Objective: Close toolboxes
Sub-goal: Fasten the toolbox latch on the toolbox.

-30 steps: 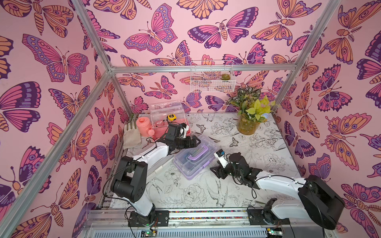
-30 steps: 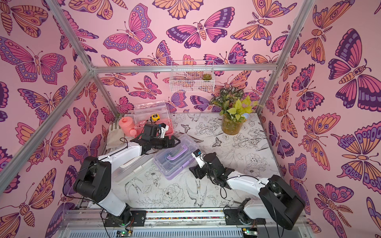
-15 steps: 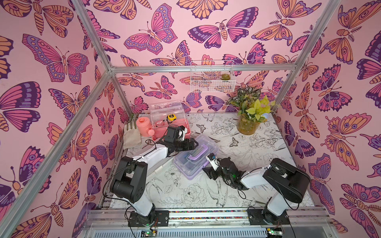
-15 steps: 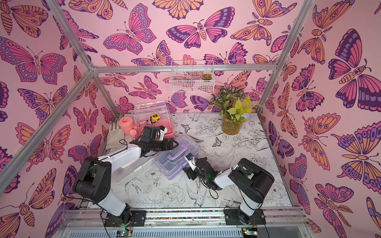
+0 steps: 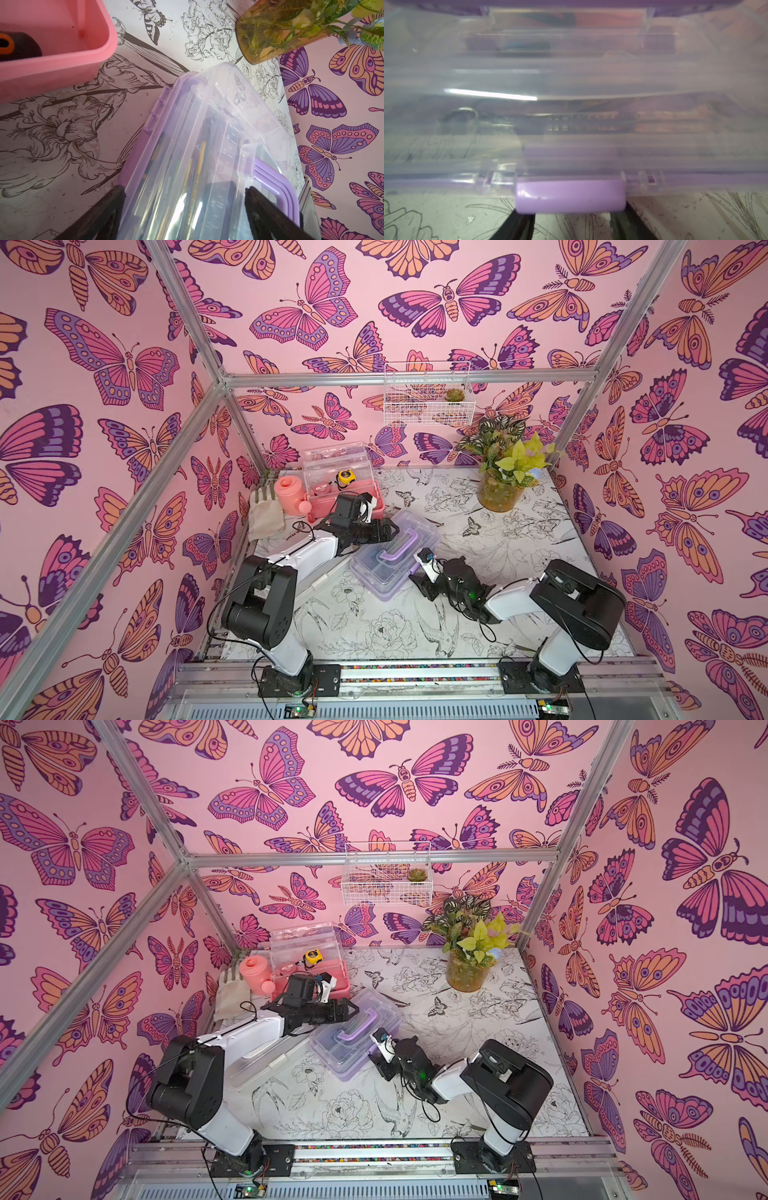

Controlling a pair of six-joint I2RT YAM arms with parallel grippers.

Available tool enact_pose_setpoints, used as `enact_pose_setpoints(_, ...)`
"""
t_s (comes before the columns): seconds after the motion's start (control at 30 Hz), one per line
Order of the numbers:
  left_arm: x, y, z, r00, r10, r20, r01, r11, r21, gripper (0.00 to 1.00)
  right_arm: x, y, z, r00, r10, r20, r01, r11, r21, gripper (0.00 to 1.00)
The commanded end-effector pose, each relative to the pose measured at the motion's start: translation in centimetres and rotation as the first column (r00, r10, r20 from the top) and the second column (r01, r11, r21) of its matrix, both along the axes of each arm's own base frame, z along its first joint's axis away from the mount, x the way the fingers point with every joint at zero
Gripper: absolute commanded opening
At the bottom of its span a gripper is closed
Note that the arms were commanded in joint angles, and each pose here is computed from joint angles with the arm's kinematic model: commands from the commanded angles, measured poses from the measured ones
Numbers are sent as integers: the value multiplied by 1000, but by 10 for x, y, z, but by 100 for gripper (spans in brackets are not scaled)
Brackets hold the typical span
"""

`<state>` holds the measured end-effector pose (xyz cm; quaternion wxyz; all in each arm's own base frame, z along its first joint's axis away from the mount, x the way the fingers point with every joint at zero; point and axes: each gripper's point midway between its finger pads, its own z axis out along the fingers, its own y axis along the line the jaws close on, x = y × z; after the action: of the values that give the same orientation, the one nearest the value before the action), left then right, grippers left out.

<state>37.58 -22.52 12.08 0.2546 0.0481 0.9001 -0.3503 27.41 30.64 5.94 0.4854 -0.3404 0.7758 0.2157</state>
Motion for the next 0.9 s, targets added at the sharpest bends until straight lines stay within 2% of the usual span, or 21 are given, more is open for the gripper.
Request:
enact_pose_setpoints(0.0,-17,-7,-11,997,-53,-58,52,999,-15,91,12,18,49,994,1,110,-16,989,144,55)
enact_pose_setpoints(0.1,-17,-7,-11,997,-50,-58,50,999,-12,91,12,18,49,995,-5,97,-11,987,160,45)
enact_pose_setpoints(0.27,-17,-6,-12,997,-49,-57,49,999,-9,91,10,11,44,996,-27,86,15,990,140,37)
enact_pose_setpoints(0.5,-14,-6,-13,998,-45,-52,45,999,1,91,3,-4,34,998,-43,43,39,996,77,36)
enact_pose_setpoints(0.73,-13,-5,-12,998,-46,-41,46,999,4,91,-3,-4,47,999,-26,22,24,996,87,37)
enact_pose_setpoints(0.87,-13,-6,-16,998,-49,-44,49,999,1,91,-1,-3,47,998,-31,50,26,994,106,37)
